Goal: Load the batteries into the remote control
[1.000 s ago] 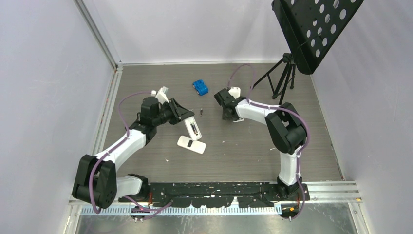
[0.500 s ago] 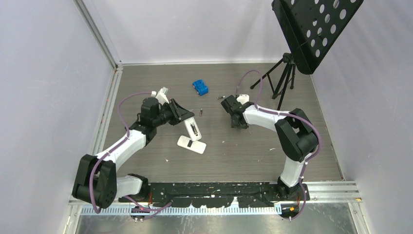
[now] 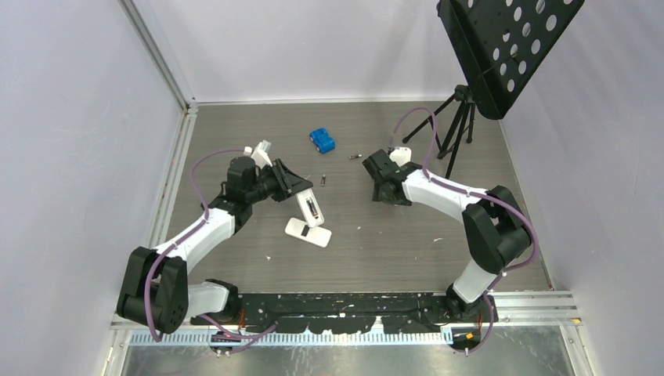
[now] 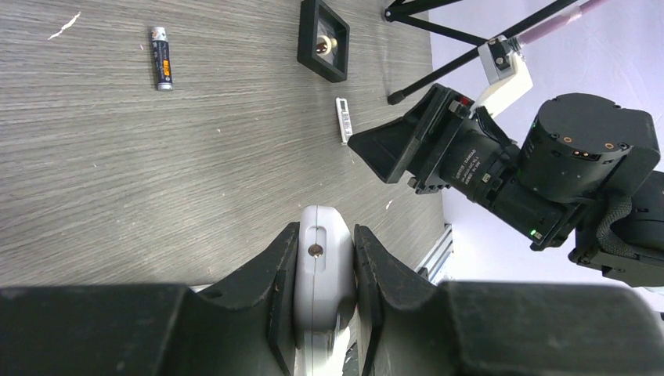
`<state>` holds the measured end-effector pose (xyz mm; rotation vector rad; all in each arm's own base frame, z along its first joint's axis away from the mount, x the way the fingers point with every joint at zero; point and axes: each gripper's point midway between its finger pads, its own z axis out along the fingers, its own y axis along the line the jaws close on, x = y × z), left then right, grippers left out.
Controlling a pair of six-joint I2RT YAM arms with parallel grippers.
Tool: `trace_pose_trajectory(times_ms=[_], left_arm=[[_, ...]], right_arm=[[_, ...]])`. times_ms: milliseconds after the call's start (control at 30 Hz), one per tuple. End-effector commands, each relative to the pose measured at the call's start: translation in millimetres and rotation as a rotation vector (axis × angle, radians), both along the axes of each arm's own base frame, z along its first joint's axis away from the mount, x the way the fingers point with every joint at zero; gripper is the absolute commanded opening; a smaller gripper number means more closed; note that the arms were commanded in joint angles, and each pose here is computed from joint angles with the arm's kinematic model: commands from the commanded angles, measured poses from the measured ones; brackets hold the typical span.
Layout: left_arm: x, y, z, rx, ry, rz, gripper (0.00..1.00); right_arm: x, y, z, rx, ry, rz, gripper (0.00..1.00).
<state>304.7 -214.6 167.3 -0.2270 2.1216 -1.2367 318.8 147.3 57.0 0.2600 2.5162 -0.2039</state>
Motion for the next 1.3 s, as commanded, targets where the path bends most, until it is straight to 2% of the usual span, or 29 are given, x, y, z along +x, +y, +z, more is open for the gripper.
trace_pose_trajectory(times_ms=[0,300,633,800,1000,1267], left_arm=[[5.8,-4.1,16.1,-0.026,-0.068,-0.015,0.00],[2.2,-10.9,13.8,-0.042,-0.051,-0.065,0.00],[3.1,-24.4,11.3,-0.055,-0.041,-0.113,0.00],[3.6,-37.6,10.3,-0.054,-0.041,-0.140,0.00],[12.4,-57.8,8.3,-0.062,-0.064,-0.174,0.00],[31.0,-79.3,0.6,-0.119,-0.084,-0.221,0.00]], right_arm=[[6.8,-17.1,-0.1,-0.043,-0.020,-0.060,0.67],[15.0,-14.1,-27.7,0.048,0.037,-0.053,0.66],[10.4,-19.2,-46.8,0.124,0.085,-0.076,0.40],[10.4,-26.0,-49.1,0.130,0.080,-0.089,0.30],[8.5,-8.4,-12.0,0.230,-0.026,0.014,0.26],[-31.1,45.4,74.2,0.403,-0.245,0.325,0.26]])
